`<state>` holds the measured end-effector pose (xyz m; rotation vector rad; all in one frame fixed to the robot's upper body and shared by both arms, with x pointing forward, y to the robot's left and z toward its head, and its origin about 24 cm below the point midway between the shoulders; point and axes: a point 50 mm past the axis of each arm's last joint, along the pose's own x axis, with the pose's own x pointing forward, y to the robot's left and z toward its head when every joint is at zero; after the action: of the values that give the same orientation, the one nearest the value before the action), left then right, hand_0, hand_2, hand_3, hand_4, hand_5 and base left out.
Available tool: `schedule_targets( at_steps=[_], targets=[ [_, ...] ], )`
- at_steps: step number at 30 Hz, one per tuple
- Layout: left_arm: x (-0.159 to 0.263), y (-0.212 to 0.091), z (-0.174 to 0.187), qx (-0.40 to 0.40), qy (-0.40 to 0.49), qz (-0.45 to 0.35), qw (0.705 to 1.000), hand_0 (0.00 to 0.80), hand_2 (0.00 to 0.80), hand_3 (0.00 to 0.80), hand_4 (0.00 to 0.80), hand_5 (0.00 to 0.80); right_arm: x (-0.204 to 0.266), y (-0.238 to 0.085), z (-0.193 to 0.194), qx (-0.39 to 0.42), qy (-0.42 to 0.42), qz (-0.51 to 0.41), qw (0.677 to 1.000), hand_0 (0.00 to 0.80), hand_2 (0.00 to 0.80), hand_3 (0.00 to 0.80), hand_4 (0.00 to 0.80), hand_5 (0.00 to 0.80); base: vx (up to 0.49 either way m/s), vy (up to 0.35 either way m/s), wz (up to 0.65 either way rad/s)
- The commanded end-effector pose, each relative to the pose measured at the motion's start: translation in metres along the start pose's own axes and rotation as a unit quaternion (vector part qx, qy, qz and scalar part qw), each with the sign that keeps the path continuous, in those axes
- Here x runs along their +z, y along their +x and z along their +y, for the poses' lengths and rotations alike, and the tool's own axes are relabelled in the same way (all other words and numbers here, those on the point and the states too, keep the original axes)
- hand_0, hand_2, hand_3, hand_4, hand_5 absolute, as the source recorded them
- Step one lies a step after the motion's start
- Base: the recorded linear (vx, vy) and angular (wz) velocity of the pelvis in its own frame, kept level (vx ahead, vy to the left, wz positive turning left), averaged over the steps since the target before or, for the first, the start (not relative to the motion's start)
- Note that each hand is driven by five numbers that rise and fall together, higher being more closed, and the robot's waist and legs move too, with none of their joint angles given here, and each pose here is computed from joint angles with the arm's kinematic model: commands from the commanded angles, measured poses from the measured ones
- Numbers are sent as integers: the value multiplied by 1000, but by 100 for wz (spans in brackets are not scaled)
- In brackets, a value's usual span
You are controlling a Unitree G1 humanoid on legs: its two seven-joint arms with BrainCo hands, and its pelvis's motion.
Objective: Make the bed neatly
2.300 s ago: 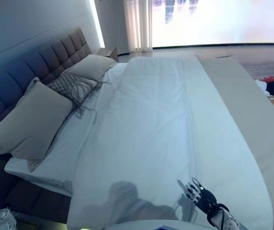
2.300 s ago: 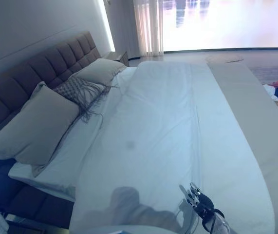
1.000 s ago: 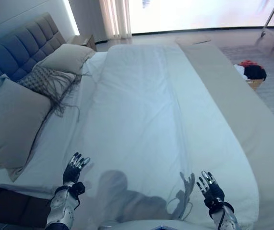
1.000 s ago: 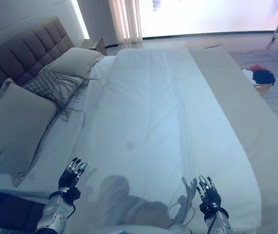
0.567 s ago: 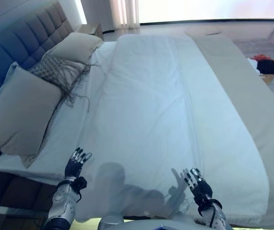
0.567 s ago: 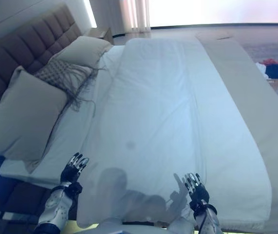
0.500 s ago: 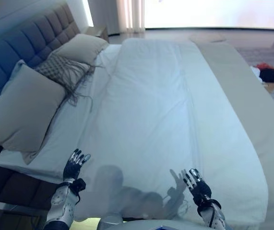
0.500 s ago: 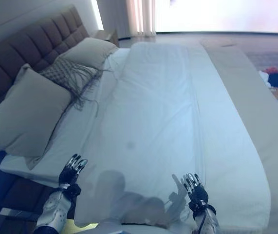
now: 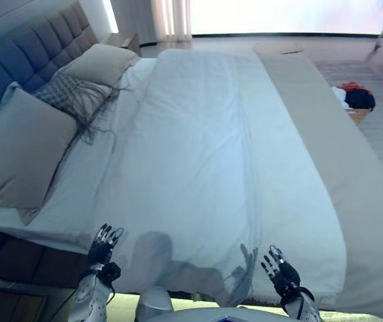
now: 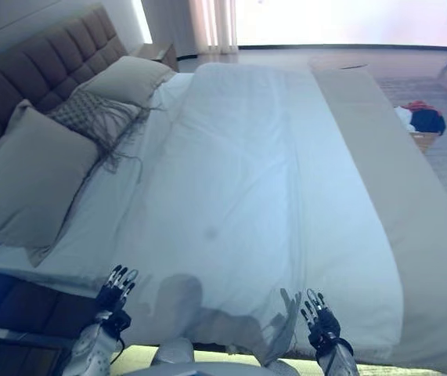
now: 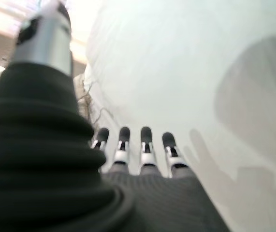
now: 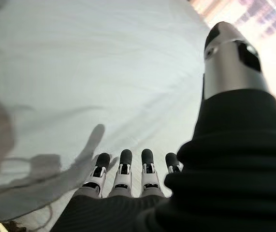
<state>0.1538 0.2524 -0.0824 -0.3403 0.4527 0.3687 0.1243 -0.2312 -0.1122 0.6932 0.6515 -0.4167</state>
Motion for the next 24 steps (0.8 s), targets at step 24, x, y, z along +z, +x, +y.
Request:
schedule_targets(
  at_steps=[24],
  targets=[
    [76, 31, -38, -64, 158, -126, 977, 0, 0, 0, 0, 0, 21, 11, 59, 95, 57, -57, 992, 0, 0, 0, 0, 0, -3, 410, 14]
  ],
)
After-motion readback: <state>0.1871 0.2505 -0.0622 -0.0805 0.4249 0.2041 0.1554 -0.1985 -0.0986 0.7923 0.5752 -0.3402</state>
